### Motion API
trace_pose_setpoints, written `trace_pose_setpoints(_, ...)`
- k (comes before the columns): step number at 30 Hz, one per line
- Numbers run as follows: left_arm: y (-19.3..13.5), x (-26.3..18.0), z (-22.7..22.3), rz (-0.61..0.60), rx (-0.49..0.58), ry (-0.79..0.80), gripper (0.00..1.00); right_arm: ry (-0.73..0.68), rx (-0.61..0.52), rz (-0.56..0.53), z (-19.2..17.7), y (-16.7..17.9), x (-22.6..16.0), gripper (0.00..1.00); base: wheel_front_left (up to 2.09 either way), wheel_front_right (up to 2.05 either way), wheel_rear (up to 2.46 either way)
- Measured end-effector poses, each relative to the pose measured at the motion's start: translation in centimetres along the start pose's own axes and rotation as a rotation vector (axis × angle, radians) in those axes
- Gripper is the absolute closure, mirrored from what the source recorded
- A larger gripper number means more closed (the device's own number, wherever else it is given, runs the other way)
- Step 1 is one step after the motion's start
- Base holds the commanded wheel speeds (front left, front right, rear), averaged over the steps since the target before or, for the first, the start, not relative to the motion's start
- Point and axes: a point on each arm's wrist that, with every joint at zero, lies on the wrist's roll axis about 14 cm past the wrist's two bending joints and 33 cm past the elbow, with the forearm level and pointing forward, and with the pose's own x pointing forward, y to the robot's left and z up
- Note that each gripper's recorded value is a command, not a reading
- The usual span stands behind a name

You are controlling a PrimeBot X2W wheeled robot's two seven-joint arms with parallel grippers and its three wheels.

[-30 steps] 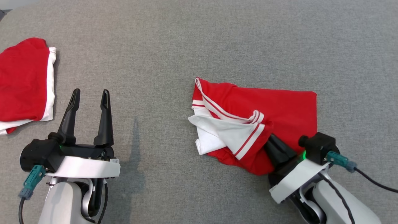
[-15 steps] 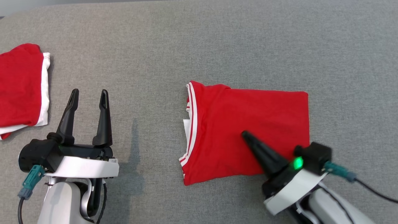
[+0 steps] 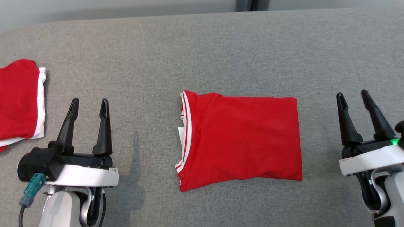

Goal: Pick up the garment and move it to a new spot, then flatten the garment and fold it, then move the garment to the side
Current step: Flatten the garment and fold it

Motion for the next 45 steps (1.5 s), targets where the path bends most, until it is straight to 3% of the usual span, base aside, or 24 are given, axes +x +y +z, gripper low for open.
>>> trace_pose_setpoints(27, -0.1, -5.6, 1.5, -0.006, 0.012, 0.028, 0.0, 0.0, -0.089, -0.074, 3.4, 0.0, -8.1, 0.0, 0.0, 0.0, 0.0)
trace_pose_setpoints(45, 0.1, -7.0, 1.5, -0.009, 0.028, 0.056, 0.0, 0.002, -0.091, -0.097, 4.1, 0.3, -10.1, 0.0, 0.0, 0.0, 0.0)
